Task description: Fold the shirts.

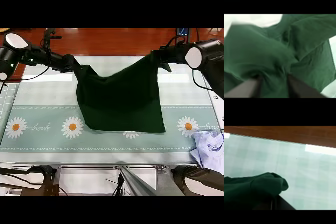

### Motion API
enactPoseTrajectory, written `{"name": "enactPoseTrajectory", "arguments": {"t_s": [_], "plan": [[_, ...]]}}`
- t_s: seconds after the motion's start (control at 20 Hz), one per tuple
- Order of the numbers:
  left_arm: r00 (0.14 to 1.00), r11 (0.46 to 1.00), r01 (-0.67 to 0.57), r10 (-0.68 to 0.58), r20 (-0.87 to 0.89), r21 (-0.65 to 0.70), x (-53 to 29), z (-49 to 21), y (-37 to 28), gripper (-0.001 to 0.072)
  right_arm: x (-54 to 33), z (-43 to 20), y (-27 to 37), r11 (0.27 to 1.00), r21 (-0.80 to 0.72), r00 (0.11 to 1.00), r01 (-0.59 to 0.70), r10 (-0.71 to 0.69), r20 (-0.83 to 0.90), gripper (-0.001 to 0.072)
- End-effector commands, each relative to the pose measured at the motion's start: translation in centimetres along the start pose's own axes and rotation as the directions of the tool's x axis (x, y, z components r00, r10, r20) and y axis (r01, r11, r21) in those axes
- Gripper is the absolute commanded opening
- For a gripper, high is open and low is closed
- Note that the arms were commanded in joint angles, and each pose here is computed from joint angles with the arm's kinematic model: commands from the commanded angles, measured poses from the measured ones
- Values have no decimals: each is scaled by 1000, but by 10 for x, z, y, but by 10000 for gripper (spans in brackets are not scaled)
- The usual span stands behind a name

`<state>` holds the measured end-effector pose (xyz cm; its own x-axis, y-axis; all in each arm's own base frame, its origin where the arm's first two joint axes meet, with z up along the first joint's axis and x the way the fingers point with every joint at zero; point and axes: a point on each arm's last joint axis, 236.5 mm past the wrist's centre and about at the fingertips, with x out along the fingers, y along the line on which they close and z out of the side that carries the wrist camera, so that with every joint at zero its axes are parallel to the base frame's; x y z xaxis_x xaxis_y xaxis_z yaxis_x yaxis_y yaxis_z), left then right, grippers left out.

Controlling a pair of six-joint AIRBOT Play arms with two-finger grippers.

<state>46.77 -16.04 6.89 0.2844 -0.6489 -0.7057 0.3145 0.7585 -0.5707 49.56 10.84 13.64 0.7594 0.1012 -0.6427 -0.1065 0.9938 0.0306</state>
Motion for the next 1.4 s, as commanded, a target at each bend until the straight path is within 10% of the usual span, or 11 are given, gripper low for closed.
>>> {"name": "enactPoseTrajectory", "arguments": {"t_s": [0.0, 0.2, 0.55, 1.35], "plan": [[992, 999, 23, -26, -122, -30, -22, -23, 5, 441, -12, 0, -24, 999, 44, 999, 31, -30, -17, 21], [945, 952, -220, 154, -288, -214, -91, -75, 74, 447, -33, -3, -66, 991, 85, 994, 102, -98, -45, 21], [915, 931, 25, -168, -367, -365, -20, -156, 18, 572, -35, -12, -79, 986, 120, 991, 118, -109, -81, 20], [858, 906, 107, -293, -423, -411, 134, -211, -50, 593, -35, -11, -78, 986, 117, 991, 115, -106, -80, 21]]}}
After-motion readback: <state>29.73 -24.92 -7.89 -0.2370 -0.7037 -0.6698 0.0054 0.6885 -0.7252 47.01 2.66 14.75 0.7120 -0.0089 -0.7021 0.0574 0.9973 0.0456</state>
